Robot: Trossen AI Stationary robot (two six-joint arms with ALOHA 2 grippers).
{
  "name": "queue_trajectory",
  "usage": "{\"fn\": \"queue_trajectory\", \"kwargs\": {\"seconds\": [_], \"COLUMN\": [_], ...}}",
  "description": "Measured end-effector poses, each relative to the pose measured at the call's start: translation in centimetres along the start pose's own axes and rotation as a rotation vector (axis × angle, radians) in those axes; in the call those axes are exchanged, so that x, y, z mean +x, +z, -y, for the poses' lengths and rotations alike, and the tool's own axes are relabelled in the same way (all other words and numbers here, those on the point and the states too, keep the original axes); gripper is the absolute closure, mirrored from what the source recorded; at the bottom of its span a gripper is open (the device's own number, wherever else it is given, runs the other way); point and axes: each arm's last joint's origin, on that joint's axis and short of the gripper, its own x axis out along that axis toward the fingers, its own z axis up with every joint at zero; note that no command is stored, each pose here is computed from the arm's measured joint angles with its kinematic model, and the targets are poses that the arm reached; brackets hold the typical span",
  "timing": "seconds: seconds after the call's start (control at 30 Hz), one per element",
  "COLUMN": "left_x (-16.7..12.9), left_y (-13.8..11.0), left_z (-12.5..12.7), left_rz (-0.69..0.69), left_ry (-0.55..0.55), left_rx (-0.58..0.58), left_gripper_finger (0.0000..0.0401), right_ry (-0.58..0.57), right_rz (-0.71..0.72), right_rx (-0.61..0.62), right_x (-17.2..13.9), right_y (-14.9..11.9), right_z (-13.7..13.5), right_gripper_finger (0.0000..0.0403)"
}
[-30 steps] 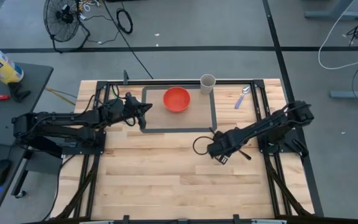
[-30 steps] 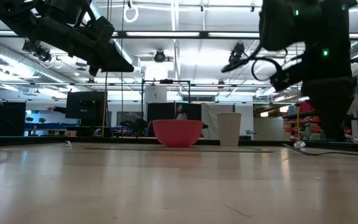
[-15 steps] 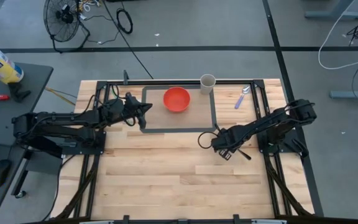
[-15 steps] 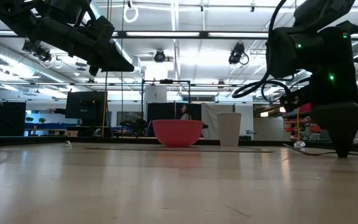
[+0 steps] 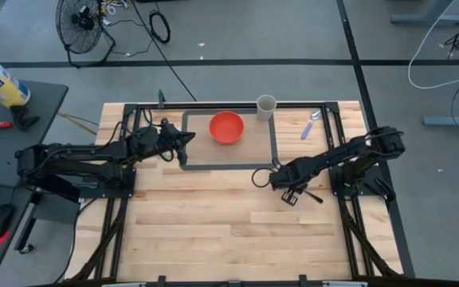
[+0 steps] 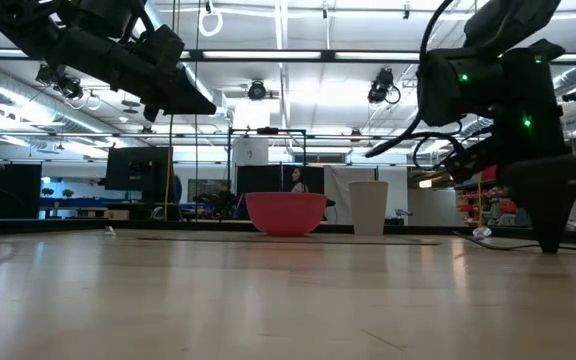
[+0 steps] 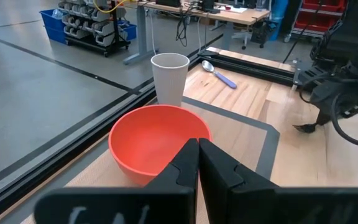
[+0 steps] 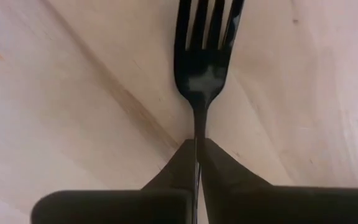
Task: Pick & Place Utensil
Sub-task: Put the black fork in the orange bowl on the transparent mat
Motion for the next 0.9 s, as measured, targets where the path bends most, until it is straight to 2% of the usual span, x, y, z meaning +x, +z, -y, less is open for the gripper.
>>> {"fn": "queue_trajectory", "kwargs": {"seconds": [0.17,0.33,0.43,0.57,0.73,0.9], "left_x": [0.0,0.0,0.0,0.0,0.0,1.0], "left_y": [0.0,0.0,0.0,0.0,0.1,-0.3], "left_z": [0.0,0.0,0.1,0.4,0.7,1.1], "left_rz": [0.002,0.005,0.002,-0.013,-0.021,-0.04], "left_ry": [0.0,-0.001,-0.031,-0.147,-0.217,-0.28], "left_rx": [0.0,-0.008,-0.027,-0.064,-0.164,-0.244], "left_gripper_finger": [0.0387,0.0387,0.0387,0.0387,0.0385,0.0352], "right_ry": [0.092,0.147,0.137,0.124,0.076,0.053], "right_rz": [0.067,0.156,0.203,0.281,0.357,0.412], "right_rx": [-0.097,-0.217,-0.268,-0.377,-0.493,-0.525], "right_x": [-1.6,-3.6,-4.5,-5.5,-6.1,-7.3], "right_y": [1.1,2.1,2.4,2.8,3.0,3.4], "right_z": [-1.5,-2.8,-3.2,-3.9,-4.4,-4.8], "right_gripper_finger": [0.0376,0.0386,0.0392,0.0393,0.0392,0.0392]}}
